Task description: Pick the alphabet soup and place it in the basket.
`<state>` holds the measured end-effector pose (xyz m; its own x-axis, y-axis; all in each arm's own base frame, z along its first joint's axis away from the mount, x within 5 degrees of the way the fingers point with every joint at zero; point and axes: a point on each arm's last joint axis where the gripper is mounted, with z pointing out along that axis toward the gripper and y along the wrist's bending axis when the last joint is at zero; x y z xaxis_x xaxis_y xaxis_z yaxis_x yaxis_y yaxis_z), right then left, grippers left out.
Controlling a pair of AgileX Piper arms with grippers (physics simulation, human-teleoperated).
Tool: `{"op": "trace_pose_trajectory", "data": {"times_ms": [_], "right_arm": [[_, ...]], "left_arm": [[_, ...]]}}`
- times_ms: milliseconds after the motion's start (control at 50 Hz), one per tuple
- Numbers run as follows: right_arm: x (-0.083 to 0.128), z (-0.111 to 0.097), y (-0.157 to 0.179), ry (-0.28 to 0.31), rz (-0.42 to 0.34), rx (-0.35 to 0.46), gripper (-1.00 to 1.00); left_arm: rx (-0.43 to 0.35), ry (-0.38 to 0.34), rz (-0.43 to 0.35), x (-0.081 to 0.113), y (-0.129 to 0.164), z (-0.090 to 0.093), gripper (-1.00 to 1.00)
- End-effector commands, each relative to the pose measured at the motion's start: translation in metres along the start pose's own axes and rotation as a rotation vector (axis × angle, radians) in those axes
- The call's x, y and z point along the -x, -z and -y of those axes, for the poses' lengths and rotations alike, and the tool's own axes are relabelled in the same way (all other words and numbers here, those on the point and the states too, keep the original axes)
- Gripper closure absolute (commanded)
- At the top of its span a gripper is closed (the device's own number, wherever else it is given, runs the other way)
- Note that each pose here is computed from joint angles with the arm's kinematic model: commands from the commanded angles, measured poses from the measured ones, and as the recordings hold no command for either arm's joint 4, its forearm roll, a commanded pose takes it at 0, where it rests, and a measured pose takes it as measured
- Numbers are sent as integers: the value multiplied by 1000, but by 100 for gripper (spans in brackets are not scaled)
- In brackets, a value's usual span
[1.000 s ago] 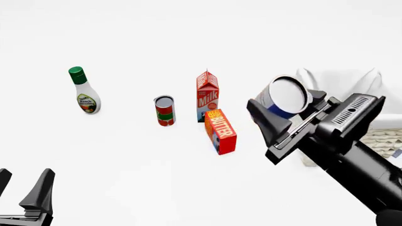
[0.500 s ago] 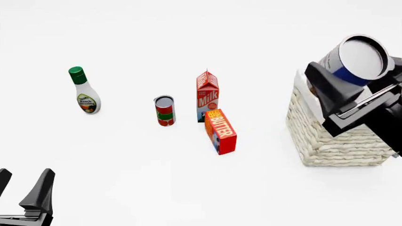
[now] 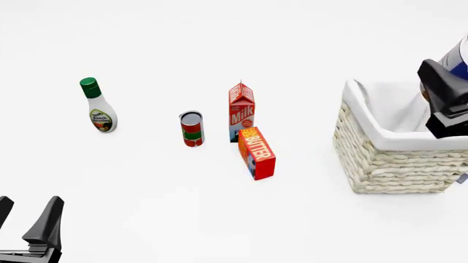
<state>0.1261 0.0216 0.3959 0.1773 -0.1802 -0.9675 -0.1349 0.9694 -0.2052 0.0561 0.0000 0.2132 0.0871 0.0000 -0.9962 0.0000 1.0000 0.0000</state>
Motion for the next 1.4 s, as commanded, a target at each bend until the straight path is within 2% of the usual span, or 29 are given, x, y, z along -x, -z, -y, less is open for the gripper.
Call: {"op": "trace_pose_trajectory", "data": {"times_ms": [20, 260, 560, 760, 1080, 1220, 1400], "right_arm": [[0, 17, 6, -21, -40, -131, 100], [-7, 30, -5, -8, -85, -210, 100], [-24, 42, -33, 7, -164, -247, 100], [-27, 50, -43, 31, -205, -267, 100], [-34, 57, -61, 72, -273, -263, 100], [-47, 56, -74, 75, -334, -231, 100], [-58, 56, -87, 86, -376, -207, 100]], "left_arm": [[0, 0, 0, 0, 0, 0, -100], [0, 0, 0, 0, 0, 0, -100], [0, 0, 0, 0, 0, 0, -100], [0, 0, 0, 0, 0, 0, -100], [0, 0, 0, 0, 0, 0, -100], [0, 0, 0, 0, 0, 0, -100], [0, 0, 0, 0, 0, 0, -100]]}}
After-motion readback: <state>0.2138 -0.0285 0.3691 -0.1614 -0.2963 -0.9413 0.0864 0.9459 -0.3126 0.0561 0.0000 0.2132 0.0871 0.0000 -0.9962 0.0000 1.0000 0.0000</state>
